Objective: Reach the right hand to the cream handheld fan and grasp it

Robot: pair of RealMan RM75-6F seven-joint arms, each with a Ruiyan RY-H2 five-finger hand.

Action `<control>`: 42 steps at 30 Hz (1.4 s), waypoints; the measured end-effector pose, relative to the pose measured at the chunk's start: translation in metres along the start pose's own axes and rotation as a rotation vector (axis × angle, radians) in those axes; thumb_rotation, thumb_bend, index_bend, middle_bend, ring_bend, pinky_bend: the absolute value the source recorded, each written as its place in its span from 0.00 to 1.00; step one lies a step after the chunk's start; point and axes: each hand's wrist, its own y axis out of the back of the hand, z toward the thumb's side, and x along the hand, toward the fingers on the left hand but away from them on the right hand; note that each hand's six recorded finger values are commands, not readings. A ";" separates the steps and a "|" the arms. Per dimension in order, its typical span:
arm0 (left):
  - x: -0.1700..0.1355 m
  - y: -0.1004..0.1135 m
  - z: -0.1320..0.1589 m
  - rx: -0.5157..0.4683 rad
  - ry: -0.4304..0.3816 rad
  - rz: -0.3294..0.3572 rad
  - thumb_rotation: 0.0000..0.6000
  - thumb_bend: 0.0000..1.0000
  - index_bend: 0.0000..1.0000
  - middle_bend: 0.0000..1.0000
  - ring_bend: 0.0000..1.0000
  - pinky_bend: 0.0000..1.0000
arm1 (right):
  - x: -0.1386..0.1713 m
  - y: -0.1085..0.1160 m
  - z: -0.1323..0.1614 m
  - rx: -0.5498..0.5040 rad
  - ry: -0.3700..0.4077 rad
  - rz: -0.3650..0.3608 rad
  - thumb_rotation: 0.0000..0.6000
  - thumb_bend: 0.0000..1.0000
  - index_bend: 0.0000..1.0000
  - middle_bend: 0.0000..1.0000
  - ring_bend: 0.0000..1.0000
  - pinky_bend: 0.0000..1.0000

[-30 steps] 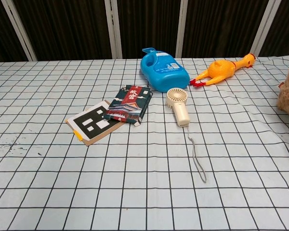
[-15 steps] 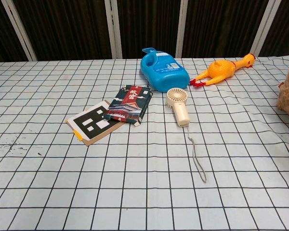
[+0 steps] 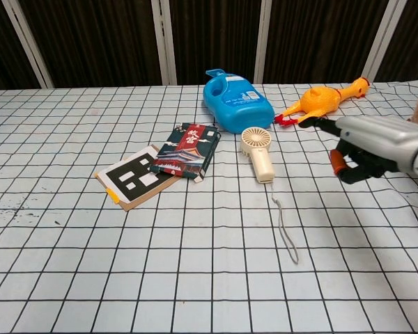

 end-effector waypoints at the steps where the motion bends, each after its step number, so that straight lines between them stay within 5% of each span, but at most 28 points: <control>1: 0.000 0.000 -0.001 -0.003 0.002 -0.001 1.00 0.09 0.00 0.00 0.00 0.00 | -0.005 -0.004 0.002 0.000 -0.005 0.009 1.00 0.82 0.00 0.81 0.92 0.85; 15: 0.004 0.002 -0.005 -0.035 0.017 -0.015 1.00 0.09 0.00 0.00 0.00 0.00 | -0.049 -0.031 0.030 -0.012 -0.025 0.067 1.00 0.82 0.00 0.81 0.92 0.85; 42: 0.005 0.002 -0.005 -0.042 0.020 -0.015 1.00 0.09 0.00 0.00 0.00 0.00 | -0.049 -0.055 0.035 -0.012 -0.038 0.125 1.00 0.83 0.00 0.81 0.92 0.85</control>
